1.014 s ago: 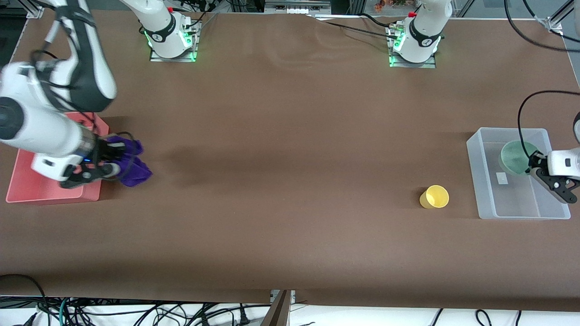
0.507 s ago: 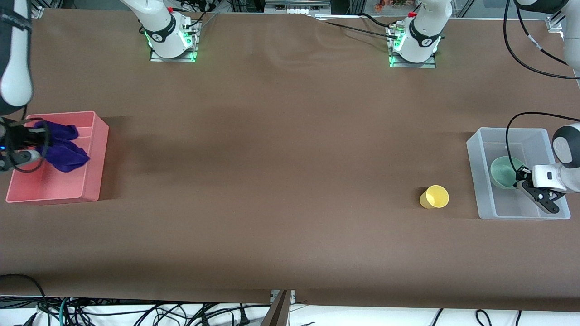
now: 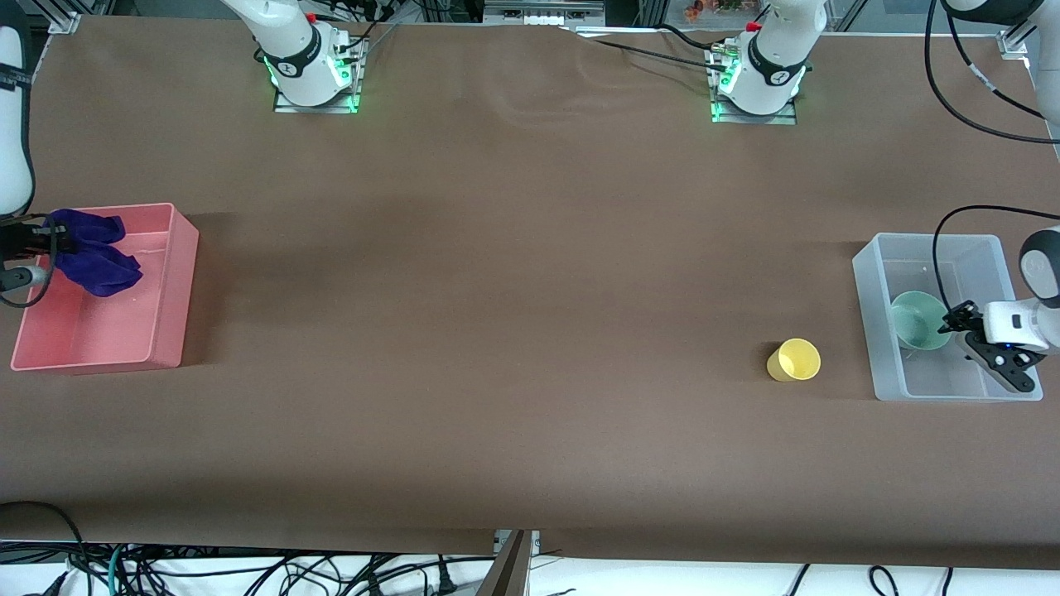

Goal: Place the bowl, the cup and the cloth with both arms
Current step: 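Carry the cloth into the pink bin while the left gripper sets the bowl down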

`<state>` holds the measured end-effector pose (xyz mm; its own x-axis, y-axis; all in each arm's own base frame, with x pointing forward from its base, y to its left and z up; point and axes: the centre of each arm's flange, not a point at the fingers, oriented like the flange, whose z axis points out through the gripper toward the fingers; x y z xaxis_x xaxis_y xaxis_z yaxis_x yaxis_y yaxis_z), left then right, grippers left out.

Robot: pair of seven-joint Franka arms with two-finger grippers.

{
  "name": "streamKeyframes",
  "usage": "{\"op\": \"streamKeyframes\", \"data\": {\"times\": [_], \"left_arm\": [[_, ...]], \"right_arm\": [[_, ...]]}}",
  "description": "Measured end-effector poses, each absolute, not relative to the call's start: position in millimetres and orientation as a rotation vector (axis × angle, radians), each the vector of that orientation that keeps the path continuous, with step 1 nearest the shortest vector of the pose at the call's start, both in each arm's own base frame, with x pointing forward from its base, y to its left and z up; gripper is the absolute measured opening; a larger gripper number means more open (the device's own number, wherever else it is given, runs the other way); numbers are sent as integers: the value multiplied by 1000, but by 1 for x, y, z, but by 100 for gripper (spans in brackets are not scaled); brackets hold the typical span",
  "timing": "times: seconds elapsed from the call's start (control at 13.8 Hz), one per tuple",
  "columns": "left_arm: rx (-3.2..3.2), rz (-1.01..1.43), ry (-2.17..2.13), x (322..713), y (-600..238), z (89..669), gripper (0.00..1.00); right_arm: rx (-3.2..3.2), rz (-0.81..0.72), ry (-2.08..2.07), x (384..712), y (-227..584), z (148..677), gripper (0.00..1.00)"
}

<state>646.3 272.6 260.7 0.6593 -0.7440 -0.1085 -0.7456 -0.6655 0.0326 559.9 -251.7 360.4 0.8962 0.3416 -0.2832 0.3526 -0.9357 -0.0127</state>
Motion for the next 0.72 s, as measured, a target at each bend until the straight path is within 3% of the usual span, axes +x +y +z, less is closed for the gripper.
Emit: {"op": "streamKeyframes", "data": {"times": [0.14,0.36,0.51,0.72], "left_arm": [[-2821,137,1329,658,240,317,99],[-2859,134,1283,663,170,381,100],[-2931,125,1152,668,126,386,100],[-3022,157,920,676,59,365,100]], "right_arm": [[3026,-455,557,544,-264,334,5],[3014,-426,564,541,-266,316,5],[3008,-405,564,545,-266,308,5],[3039,-386,537,547,-264,298,31]]}}
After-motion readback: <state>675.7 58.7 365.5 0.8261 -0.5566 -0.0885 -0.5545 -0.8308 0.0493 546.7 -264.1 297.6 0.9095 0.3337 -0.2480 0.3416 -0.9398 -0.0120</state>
